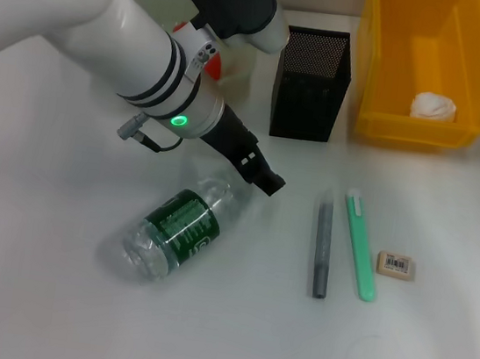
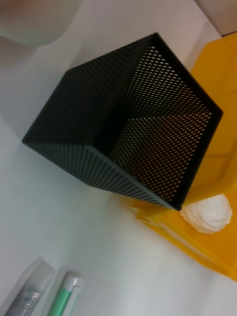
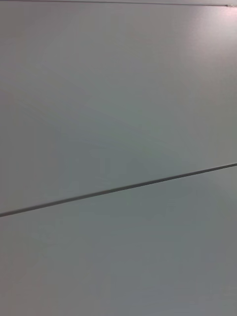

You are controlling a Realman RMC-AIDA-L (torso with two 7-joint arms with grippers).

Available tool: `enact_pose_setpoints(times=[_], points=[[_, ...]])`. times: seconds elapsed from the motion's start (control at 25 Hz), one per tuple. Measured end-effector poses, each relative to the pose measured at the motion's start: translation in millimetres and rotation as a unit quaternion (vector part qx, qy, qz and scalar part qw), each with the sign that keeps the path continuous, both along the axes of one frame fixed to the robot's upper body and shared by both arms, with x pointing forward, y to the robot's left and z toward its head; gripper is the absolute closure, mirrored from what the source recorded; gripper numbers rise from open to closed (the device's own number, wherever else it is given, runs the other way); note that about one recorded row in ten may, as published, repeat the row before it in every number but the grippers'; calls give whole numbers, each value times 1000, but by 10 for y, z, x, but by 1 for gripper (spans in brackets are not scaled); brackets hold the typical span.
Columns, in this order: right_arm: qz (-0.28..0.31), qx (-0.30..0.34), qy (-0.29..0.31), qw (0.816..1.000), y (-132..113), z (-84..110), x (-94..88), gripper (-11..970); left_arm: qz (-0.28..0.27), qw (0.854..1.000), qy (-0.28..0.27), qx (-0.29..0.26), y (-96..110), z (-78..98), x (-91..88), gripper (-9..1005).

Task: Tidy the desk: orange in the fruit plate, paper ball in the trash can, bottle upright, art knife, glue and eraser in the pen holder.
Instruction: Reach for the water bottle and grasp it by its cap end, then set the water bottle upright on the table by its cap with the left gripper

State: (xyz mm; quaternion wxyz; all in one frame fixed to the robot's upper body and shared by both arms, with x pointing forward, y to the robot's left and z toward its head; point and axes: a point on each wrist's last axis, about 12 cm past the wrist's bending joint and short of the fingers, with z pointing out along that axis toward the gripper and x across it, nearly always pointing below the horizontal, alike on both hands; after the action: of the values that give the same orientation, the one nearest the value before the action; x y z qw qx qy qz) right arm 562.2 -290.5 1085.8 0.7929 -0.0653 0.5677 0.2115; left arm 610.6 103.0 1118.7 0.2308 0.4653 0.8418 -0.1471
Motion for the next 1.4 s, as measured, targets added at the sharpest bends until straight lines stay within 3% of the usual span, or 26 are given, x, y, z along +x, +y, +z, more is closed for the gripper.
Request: enact_pose_setpoints(times=[0.48, 0.76, 0.88, 1.24, 1.4], points=[[3, 4, 2, 1000, 17, -14, -14, 203, -2, 1000, 6, 11, 18, -59, -21, 211], [7, 9, -6, 1000, 17, -15, -58, 204, -3, 1000, 7, 22, 35, -85, -28, 331], [6, 11, -7, 1000, 15, -20, -72, 204, -3, 1000, 7, 23, 42, -93, -27, 515], [2, 15, -12, 1000, -6, -17, -92, 203, -10, 1000, 1, 22, 72, -91, -30, 549], [0, 16, -14, 1000, -11, -12, -94, 203, -9, 1000, -14, -9, 171, -22, -24, 561]])
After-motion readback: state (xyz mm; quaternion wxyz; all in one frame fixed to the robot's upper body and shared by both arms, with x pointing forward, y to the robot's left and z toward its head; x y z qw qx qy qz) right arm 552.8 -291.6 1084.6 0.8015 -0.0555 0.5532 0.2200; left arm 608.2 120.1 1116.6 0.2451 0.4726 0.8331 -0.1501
